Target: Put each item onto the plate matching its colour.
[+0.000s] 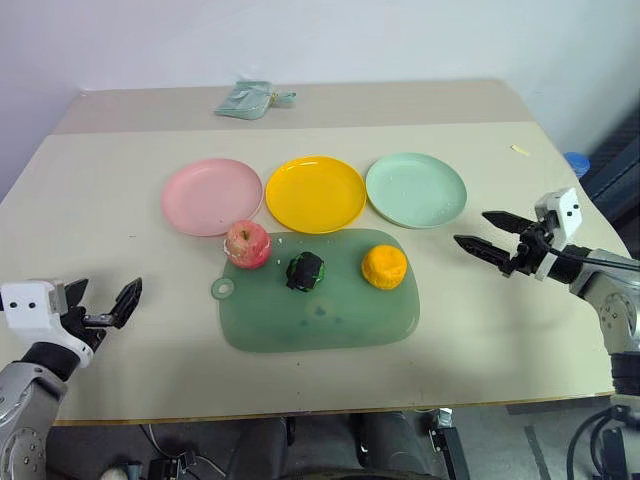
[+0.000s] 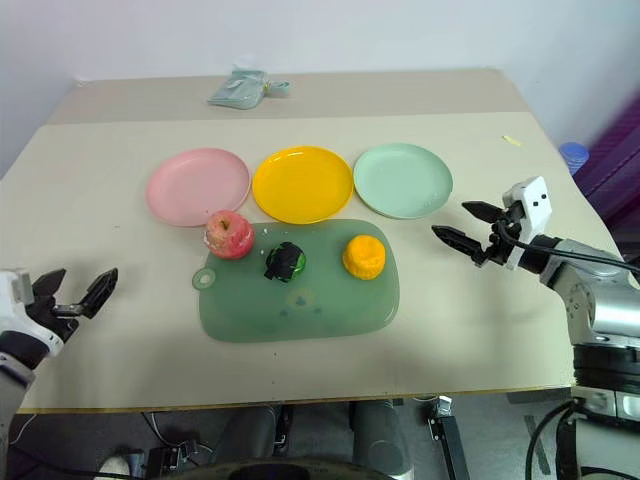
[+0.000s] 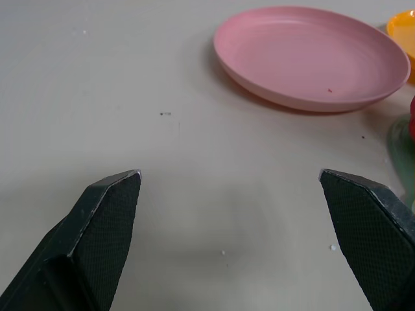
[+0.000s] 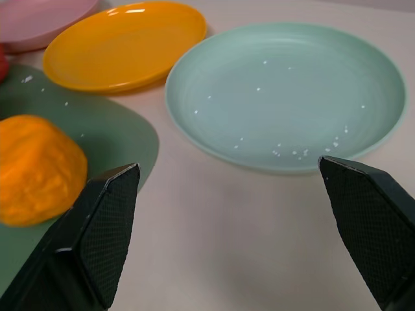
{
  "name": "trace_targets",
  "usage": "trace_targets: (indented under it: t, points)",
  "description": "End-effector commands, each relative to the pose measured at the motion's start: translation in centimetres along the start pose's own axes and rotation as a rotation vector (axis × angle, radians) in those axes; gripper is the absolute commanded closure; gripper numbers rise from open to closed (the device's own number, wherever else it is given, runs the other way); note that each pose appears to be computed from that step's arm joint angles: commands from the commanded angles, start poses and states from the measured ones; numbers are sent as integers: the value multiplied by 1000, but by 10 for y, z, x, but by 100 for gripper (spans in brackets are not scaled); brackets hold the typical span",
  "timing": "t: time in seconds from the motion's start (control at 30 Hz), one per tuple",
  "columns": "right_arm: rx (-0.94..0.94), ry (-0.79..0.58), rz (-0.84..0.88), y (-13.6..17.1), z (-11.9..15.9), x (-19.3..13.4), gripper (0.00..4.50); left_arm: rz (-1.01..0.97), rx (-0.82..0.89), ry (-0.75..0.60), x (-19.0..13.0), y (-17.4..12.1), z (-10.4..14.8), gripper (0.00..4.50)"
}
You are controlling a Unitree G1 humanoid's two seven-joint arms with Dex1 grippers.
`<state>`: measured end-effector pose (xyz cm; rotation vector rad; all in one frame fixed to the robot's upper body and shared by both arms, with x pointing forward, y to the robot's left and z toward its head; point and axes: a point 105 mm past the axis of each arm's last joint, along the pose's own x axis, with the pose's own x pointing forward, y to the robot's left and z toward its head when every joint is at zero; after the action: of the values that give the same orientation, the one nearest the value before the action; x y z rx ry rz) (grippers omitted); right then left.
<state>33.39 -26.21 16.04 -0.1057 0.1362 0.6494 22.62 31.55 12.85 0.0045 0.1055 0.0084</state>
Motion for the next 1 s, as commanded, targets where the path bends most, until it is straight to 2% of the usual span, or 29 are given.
trace_targets:
  t: [0.03,0.33,0.53,0.6,0.73,0.83,0.93,1.0]
  points:
    - [-46,-44,7,2,15,2,2,6,30,-56,-4,-1,15,0]
    - [-61,-91,-46,4,21,16,2,-8,-4,-98,2,-10,22,0]
    - [-81,-139,-90,9,24,26,2,-14,-82,-182,25,-20,36,0]
    - [-48,-160,-84,10,29,18,2,-67,-87,-171,37,-33,38,0]
    - [-37,-159,-48,18,30,7,2,-201,-109,-225,53,-50,59,0]
    - [-7,-137,57,40,25,2,2,-351,-112,-249,60,-73,75,0]
    - [4,-132,129,56,27,-7,2,-556,-32,-183,62,-105,76,0]
    - [11,-127,148,61,27,-13,2,-637,34,-140,61,-116,71,0]
